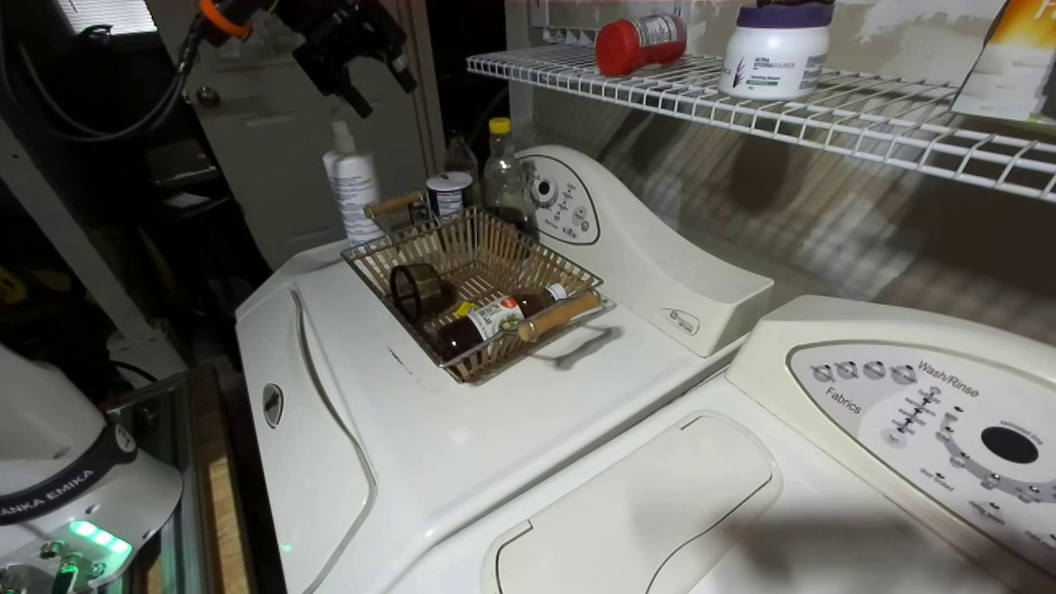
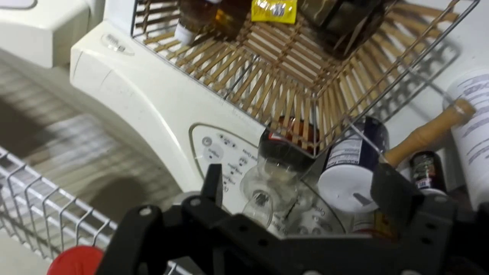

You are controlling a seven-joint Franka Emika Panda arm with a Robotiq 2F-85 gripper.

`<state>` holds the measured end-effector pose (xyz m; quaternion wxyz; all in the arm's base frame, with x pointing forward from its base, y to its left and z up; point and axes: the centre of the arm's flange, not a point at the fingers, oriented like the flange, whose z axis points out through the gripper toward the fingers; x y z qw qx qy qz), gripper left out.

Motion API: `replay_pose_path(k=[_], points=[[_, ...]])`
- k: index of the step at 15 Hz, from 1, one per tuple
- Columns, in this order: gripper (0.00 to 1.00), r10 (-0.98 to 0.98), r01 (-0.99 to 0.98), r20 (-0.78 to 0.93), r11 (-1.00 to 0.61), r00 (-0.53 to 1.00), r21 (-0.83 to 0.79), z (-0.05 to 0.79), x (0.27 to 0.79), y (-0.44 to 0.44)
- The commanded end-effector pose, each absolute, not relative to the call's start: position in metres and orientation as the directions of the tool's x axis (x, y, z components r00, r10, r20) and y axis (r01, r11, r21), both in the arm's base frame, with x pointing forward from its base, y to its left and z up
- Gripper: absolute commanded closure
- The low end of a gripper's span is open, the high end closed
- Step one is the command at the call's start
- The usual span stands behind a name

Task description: Pick up the laying orange container and place it upright on the bottom rack right above the washing machine

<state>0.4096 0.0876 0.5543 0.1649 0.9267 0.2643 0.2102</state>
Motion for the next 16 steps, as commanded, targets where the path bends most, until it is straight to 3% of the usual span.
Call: replay_pose_path(k=[1,5,6,16], points=[[0.00,0.608,0.422,0.329,-0.765,0.723,0.486,0.587,0.463,0.105],[0.00,0.643,0.419,0.333,-0.729,0.690,0.541,0.612,0.502,0.116],[0.00,0.629,0.426,0.341,-0.748,0.698,0.508,0.598,0.468,0.107],[0.00,0.631,0.429,0.339,-0.747,0.698,0.508,0.597,0.473,0.108]])
